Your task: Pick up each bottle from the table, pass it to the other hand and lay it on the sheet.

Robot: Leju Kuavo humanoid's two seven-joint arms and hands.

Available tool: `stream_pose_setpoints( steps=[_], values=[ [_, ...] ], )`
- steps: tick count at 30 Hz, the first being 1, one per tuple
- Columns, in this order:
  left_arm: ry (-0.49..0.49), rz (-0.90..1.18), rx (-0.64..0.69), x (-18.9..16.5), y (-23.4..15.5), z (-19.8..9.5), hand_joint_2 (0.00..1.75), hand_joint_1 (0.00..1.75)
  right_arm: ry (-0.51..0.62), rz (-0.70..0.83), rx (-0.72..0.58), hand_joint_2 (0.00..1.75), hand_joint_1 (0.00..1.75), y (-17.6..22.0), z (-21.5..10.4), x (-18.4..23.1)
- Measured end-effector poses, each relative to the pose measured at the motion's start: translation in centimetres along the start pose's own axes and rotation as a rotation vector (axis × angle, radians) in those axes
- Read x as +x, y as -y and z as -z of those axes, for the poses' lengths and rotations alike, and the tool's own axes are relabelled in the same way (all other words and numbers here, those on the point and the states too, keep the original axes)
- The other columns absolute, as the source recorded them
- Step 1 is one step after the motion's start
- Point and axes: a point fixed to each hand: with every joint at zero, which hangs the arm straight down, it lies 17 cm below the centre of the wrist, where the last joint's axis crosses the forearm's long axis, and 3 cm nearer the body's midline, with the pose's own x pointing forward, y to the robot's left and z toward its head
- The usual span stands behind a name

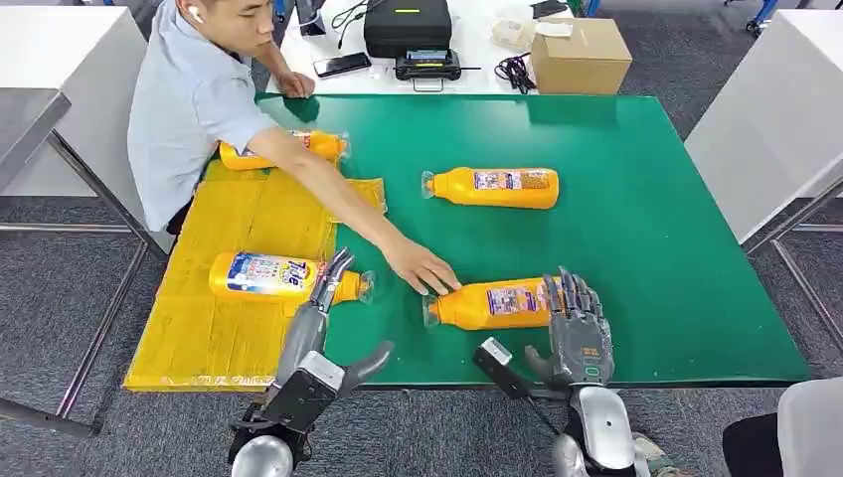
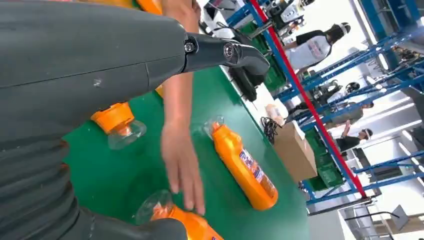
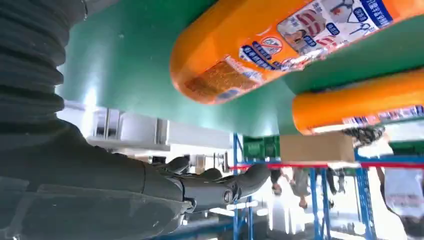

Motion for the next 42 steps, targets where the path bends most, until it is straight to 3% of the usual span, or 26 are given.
stream_pose_setpoints(
  steps=[6,16,42],
  values=[
    [-0.026,0.03,-0.053,-0.2,1.2,-0.1,1.75,0.0,-0.043,-0.028,0.087,1.75,0.0,-2.2,0.6,-2.4],
    [-0.051,0.028,-0.108,-0.5,2.7,-0.2,1.75,0.0,-0.072,-0.079,0.098,1.75,0.0,-2.0,3.2,-5.8],
    [-0.025,0.052,-0.171,0.0,4.9,-0.3,1.75,0.0,-0.055,-0.039,0.15,1.75,0.0,-3.8,5.2,-5.6]
  ],
)
